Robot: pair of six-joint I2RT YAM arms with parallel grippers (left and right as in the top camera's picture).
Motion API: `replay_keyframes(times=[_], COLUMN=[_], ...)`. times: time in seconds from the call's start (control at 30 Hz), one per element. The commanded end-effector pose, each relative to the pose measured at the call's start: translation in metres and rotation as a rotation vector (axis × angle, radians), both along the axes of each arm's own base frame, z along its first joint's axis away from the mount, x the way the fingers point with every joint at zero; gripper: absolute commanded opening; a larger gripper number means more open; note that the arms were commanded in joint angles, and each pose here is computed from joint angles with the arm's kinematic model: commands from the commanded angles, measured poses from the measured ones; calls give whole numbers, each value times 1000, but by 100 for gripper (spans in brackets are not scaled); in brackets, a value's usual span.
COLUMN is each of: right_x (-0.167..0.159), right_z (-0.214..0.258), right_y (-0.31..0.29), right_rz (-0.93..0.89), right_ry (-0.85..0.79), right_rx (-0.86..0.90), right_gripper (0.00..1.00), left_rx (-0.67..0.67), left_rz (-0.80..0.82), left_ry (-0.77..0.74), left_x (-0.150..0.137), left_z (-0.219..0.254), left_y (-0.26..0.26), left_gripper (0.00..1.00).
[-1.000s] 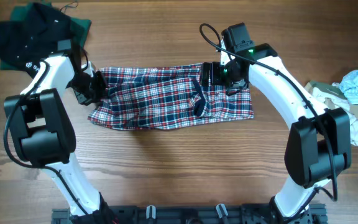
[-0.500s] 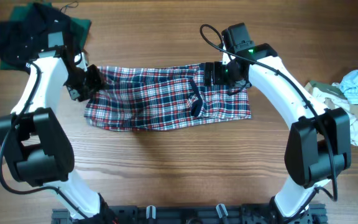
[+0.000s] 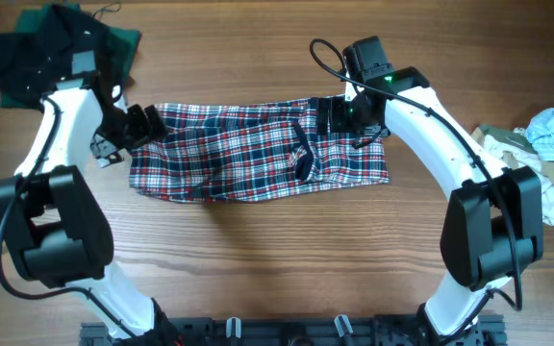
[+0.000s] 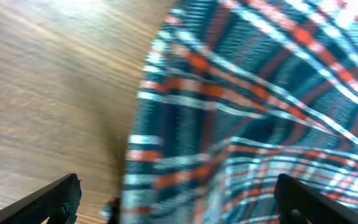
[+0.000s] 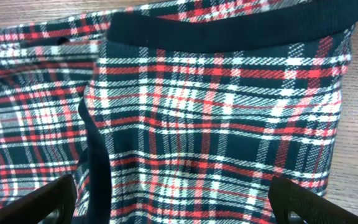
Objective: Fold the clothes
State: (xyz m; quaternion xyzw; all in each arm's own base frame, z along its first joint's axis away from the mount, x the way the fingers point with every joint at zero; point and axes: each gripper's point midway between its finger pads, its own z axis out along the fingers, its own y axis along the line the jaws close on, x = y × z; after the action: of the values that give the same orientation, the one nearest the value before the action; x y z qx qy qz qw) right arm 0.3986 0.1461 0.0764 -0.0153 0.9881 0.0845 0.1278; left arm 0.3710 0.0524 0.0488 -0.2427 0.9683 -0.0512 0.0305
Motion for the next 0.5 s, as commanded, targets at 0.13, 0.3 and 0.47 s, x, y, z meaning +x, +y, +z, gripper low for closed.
replay_keyframes(times=[0.13, 0.3, 0.47], right_x=[0, -8, -13], right_z=[-7, -9, -10], right_y=[-3, -2, -4], right_rz=[12, 17, 17], right_ry=[17, 54, 75], right_rx=[-17, -9, -15], right_gripper=[100, 100, 100], left_rx=[-86, -220, -245], left_rz=[95, 43, 41], left_ry=[61, 5, -11], left_x=[-12, 1, 4], left_z=[-28, -34, -43], left_y=[31, 12, 8], left_gripper=[100, 100, 100])
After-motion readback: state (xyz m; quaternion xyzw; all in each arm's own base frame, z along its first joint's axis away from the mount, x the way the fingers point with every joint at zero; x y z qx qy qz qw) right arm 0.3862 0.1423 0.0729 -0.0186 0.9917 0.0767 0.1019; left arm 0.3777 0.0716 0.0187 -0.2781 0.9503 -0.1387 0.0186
